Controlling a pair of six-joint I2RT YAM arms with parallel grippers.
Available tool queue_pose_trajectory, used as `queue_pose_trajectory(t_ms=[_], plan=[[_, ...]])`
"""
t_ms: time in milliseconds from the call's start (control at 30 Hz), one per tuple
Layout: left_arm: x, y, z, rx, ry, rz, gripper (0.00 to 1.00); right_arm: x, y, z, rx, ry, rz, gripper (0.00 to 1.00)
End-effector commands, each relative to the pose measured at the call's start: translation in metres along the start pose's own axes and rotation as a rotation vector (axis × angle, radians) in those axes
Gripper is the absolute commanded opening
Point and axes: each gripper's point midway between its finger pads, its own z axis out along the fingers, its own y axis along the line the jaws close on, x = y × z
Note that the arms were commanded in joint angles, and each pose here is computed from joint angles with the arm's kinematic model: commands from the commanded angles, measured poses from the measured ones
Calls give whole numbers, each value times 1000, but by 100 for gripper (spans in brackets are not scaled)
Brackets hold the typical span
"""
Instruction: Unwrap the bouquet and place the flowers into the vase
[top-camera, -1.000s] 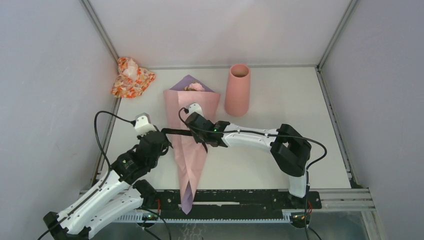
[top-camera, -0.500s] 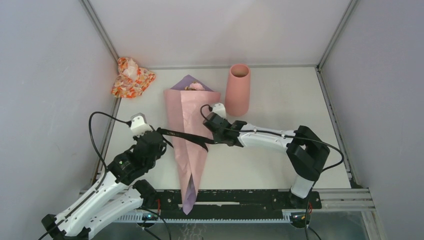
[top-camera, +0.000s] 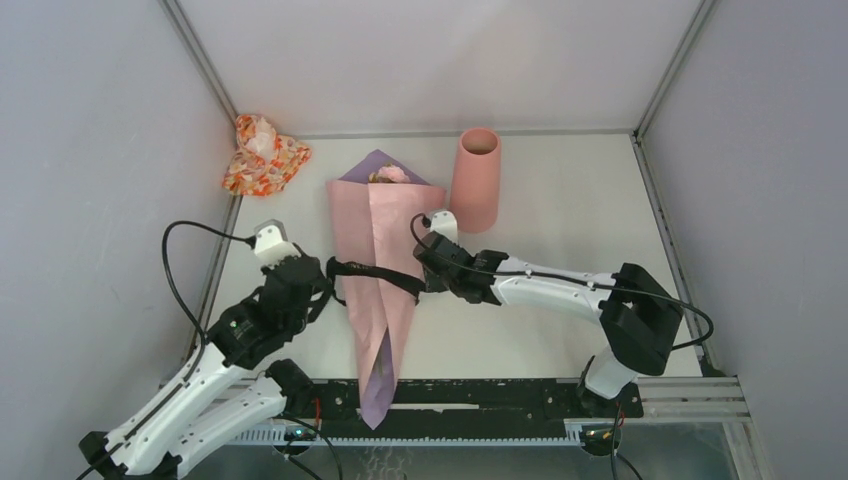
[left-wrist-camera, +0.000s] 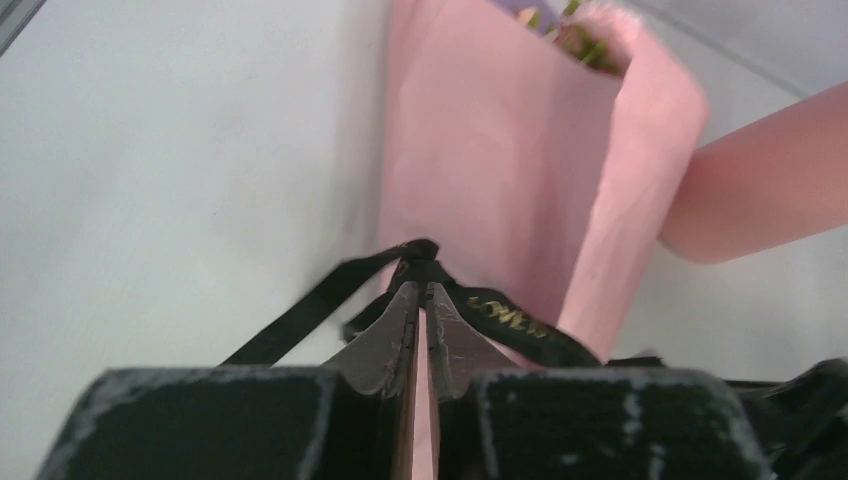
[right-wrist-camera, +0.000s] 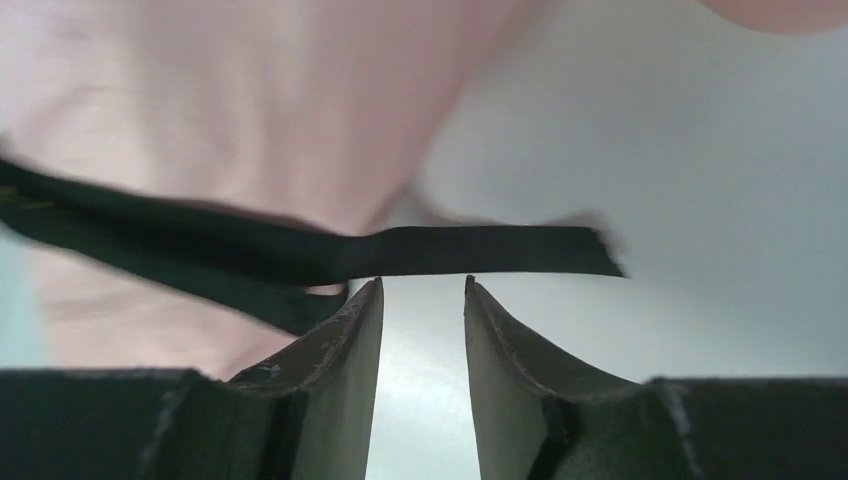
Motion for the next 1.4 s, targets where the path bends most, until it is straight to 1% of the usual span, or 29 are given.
queue_pose_trajectory(t_ms=[0, 167, 267, 333, 467, 567, 667, 767, 900, 1067, 1367], plan=[[-59, -35, -15, 99, -99, -77, 11, -37, 48, -27, -197, -130, 15, 45], [-90, -53, -22, 134, -137, -87, 11, -39, 63, -30, -238, -128, 10, 46], [-94, -62, -23, 166, -137, -97, 12, -42, 70, -33, -268, -140, 2, 46], [-85, -65, -20, 173, -111, -85, 12, -45, 76, -35, -287, -147, -8, 48], [-57, -56, -10, 144, -58, -71, 13, -52, 89, -36, -318, -149, -52, 50], [-37, -41, -6, 101, -25, -70, 20, -50, 101, -39, -335, -148, -94, 50], [-17, -25, -2, 51, 5, -68, 26, -39, 108, -37, -336, -126, -119, 50], [-5, -17, 0, 30, 28, -60, 26, -24, 110, -27, -323, -85, -134, 50], [2, -15, 2, 25, 39, -62, 27, -6, 106, -11, -279, -37, -148, 50], [4, -15, 3, 25, 44, -60, 27, 4, 95, 8, -209, -18, -169, 51], [10, -14, 4, 25, 55, -63, 27, -7, 78, 17, -154, -44, -174, 51]])
